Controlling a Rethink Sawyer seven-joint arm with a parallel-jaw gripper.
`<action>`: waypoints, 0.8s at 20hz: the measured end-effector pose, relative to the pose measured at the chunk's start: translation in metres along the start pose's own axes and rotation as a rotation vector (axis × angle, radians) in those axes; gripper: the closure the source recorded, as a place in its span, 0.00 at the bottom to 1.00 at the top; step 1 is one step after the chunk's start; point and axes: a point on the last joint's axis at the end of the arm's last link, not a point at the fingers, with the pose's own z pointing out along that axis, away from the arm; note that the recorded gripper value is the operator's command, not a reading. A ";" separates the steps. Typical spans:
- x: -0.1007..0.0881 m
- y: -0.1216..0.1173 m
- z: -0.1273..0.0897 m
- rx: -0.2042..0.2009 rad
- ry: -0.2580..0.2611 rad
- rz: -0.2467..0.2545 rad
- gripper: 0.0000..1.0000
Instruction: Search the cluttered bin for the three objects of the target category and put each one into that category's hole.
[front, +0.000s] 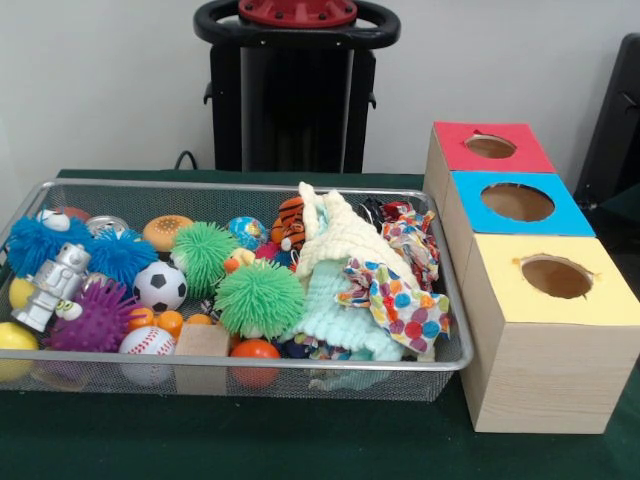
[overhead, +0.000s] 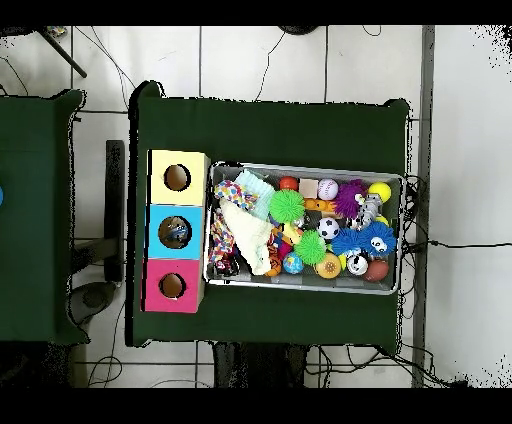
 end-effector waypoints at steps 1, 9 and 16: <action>0.009 0.005 -0.024 0.028 0.043 0.005 1.00; 0.169 0.089 -0.133 0.091 0.240 0.405 1.00; 0.249 0.138 -0.147 -0.013 0.215 0.833 1.00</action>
